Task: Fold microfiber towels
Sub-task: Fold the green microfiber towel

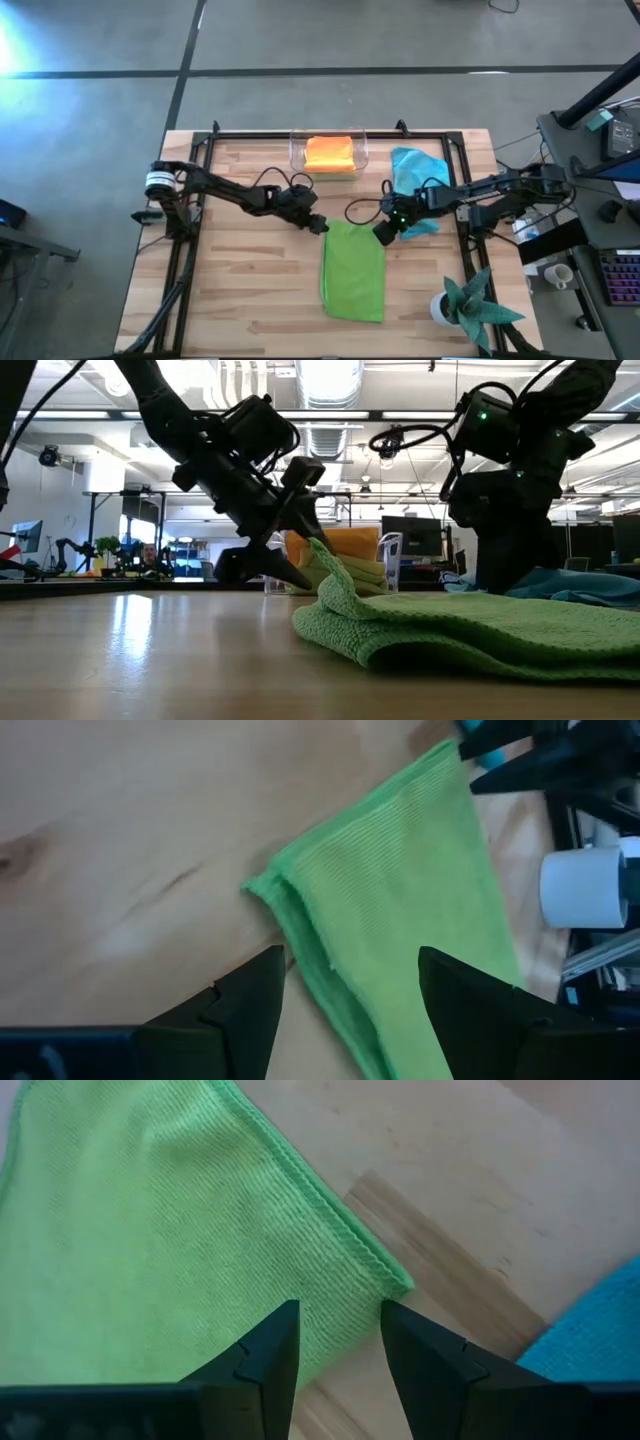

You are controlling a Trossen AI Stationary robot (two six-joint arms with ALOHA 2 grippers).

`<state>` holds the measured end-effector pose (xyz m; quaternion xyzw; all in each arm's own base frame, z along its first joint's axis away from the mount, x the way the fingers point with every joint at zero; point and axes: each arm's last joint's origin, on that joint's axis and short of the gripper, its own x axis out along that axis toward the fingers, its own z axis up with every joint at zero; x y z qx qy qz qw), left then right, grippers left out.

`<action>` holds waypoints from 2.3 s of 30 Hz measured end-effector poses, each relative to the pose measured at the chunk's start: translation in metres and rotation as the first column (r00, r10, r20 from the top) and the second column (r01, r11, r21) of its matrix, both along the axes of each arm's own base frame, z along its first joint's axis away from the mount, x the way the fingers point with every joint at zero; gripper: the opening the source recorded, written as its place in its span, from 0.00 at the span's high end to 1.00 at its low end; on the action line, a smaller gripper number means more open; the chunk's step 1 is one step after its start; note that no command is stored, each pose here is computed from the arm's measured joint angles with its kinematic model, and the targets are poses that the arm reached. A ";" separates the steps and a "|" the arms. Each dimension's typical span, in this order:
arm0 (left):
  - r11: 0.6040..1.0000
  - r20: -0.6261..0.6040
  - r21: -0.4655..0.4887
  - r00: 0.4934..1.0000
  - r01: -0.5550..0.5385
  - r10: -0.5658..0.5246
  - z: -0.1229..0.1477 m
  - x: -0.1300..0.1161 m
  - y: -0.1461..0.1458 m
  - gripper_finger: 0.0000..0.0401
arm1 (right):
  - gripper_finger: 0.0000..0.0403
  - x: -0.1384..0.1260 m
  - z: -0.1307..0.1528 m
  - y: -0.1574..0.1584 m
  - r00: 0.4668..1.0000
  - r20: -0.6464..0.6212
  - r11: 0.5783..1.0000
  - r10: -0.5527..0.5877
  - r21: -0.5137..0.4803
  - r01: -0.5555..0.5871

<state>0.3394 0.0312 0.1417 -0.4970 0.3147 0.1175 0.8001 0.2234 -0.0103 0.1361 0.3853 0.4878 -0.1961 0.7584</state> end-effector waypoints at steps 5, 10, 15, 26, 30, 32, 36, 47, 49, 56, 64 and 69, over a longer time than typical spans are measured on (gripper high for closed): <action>1.000 -0.019 0.000 1.000 0.005 -0.005 -0.006 0.001 0.000 0.46 | 0.65 -0.001 0.003 -0.001 1.000 0.014 1.000 0.004 -0.005 -0.004; 1.000 -0.010 -0.012 1.000 0.004 -0.004 -0.017 0.006 0.000 0.46 | 0.65 0.000 0.003 -0.006 1.000 0.018 0.999 -0.025 -0.024 0.026; 1.000 0.006 -0.029 1.000 0.007 -0.007 -0.025 0.011 0.001 0.47 | 0.65 0.001 -0.002 -0.009 0.999 0.002 0.999 -0.037 -0.025 0.037; 0.996 0.018 0.051 0.997 0.068 -0.069 -0.027 0.021 0.001 0.51 | 0.68 0.009 -0.007 -0.008 0.999 0.038 1.000 -0.001 -0.012 0.002; 0.991 0.016 0.107 0.996 0.081 -0.083 -0.026 0.022 0.002 0.64 | 0.74 0.009 -0.006 -0.008 0.999 0.043 1.000 0.001 -0.011 0.000; 0.990 0.015 0.118 0.996 0.082 -0.084 -0.026 0.023 0.002 0.72 | 0.78 0.009 -0.006 -0.008 0.999 0.046 1.000 0.003 -0.006 -0.003; 0.989 0.014 0.132 0.997 0.073 -0.076 -0.027 0.022 0.003 0.88 | 0.85 0.010 -0.005 -0.008 0.999 0.050 1.000 0.009 0.005 -0.009; 0.975 0.033 0.199 0.993 0.102 -0.110 -0.020 0.023 0.004 0.99 | 0.96 0.009 0.004 -0.006 0.995 0.101 0.999 0.029 0.020 -0.031; 0.968 0.046 0.224 0.991 0.115 -0.128 -0.014 0.023 0.004 0.99 | 0.96 0.008 0.013 -0.006 0.990 0.138 0.999 0.043 0.007 -0.045; 0.912 0.083 0.386 0.979 0.140 -0.186 0.006 0.021 0.007 0.99 | 0.96 0.003 0.038 -0.007 0.967 0.246 0.996 0.059 -0.083 -0.039; 0.808 0.087 0.574 0.972 0.131 -0.219 0.026 0.015 0.021 0.98 | 0.96 -0.007 0.048 -0.012 0.974 0.216 0.958 0.074 -0.288 -0.009; 0.705 0.074 0.694 0.960 0.144 -0.269 0.042 0.011 0.026 0.98 | 0.96 -0.010 0.059 -0.014 0.964 0.212 0.896 0.159 -0.442 -0.050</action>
